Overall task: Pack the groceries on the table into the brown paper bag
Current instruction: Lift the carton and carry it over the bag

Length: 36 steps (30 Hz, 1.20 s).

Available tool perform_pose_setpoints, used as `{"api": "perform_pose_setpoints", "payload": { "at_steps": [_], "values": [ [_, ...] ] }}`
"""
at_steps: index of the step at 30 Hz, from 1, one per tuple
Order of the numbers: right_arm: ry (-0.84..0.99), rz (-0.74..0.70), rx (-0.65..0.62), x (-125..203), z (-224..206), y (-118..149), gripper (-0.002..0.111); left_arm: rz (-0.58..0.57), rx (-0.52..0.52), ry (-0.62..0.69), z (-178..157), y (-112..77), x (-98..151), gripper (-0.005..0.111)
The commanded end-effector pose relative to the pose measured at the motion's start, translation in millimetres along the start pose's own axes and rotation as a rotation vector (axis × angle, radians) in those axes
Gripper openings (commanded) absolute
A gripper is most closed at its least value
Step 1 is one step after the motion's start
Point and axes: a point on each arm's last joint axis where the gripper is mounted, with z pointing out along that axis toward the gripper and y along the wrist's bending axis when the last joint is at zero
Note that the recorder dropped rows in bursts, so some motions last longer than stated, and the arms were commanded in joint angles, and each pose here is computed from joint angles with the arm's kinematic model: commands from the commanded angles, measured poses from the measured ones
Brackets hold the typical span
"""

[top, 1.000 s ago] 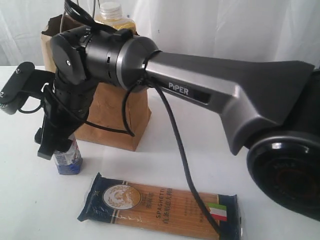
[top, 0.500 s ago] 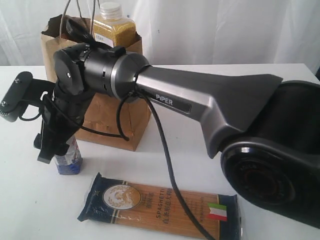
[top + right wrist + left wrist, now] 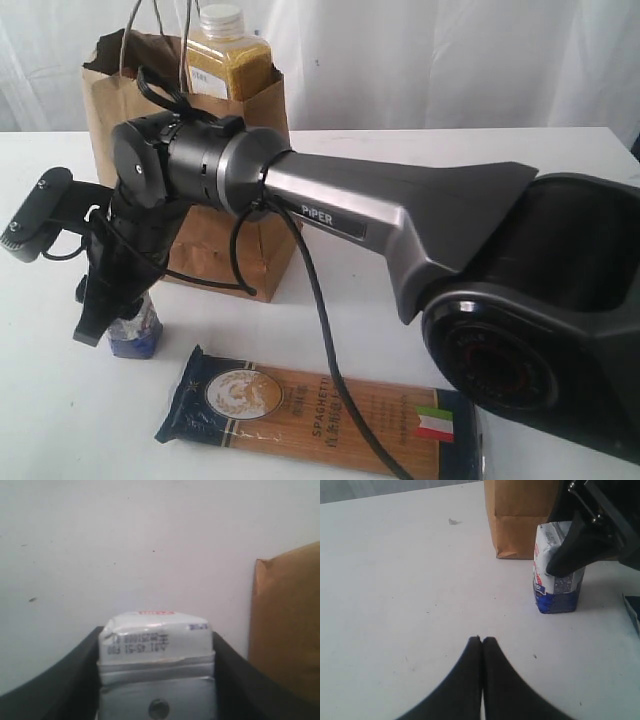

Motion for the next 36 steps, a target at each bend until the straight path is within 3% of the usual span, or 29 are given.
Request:
{"api": "perform_pose_setpoints", "payload": {
  "at_steps": [1, 12, 23, 36],
  "values": [
    [-0.032, 0.109, -0.002, -9, -28, -1, 0.003, -0.001, -0.004, -0.005, 0, 0.2, 0, 0.000],
    [-0.195, 0.190, 0.070, -24, -152, 14, 0.000, -0.001, -0.004, -0.005, 0, 0.2, 0, 0.000],
    [-0.442, 0.242, 0.385, -2, -270, 21, 0.000, -0.001, -0.004, -0.005, 0, 0.2, 0, 0.000],
    [-0.846, 0.273, 0.618, -4, -327, -17, 0.000, -0.001, -0.004, -0.005, 0, 0.2, 0, 0.000]
  ]
}}
